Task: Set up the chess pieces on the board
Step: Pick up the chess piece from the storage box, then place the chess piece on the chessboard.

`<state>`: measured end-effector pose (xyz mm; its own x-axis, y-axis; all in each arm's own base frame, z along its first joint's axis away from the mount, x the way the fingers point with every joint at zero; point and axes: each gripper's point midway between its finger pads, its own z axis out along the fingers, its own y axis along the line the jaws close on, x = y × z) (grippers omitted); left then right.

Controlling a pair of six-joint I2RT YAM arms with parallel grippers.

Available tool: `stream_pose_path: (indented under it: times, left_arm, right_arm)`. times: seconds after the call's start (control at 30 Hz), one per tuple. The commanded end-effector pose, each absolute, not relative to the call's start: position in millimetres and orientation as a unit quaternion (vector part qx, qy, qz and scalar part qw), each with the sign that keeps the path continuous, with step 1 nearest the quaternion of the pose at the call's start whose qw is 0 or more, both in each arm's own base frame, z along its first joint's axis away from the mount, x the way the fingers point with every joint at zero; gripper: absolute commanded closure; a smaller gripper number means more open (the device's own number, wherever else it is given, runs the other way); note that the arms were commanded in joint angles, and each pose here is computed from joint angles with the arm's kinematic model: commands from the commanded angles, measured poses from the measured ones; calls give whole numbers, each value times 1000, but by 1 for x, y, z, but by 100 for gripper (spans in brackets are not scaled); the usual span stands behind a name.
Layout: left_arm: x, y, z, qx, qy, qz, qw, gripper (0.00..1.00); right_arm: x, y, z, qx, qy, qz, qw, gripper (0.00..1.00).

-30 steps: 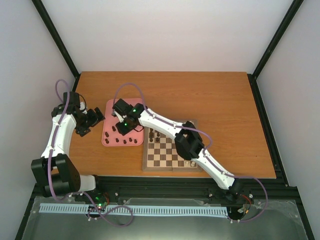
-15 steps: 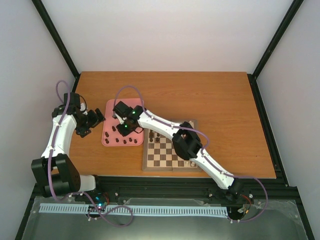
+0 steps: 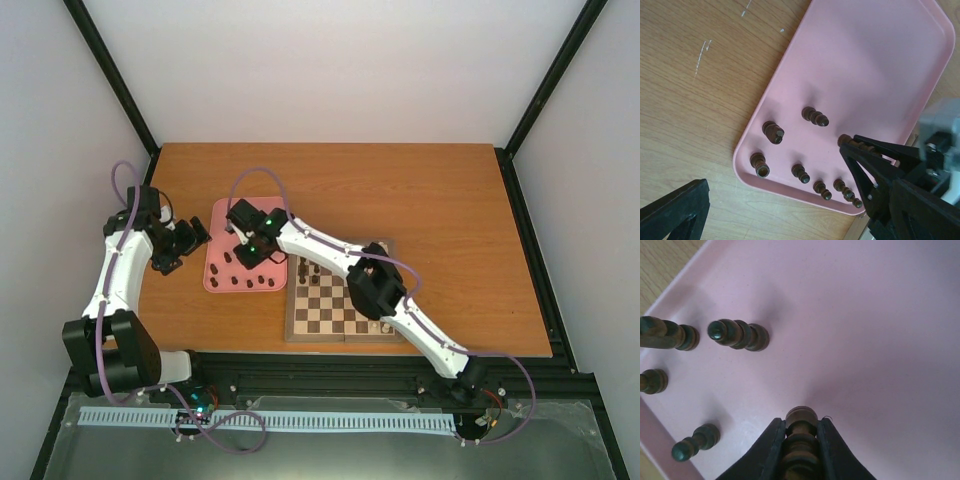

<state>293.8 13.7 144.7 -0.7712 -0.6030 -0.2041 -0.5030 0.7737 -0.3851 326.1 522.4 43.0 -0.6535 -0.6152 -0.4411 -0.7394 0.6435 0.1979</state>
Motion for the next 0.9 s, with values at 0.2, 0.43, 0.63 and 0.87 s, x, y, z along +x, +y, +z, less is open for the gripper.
stream_pose_path:
  times: [0.2,0.43,0.63,0.87]
  left_arm:
    - [294,12,156,-287,927,-159,179,0]
    - [297,13,154,-288,927,-159,180,0]
    - [298,13,148,-289,928,-156,175,0]
    - [297,14,145,-289,929,-153,171,0]
  right_arm:
    - [323,473,201,-379,871,167,266,97]
    - [272,402,177,-353,903,133,206,97]
    - [238,366,163,-332,917,121,185,97]
    - [218,360,133,-323,924,126,163,97]
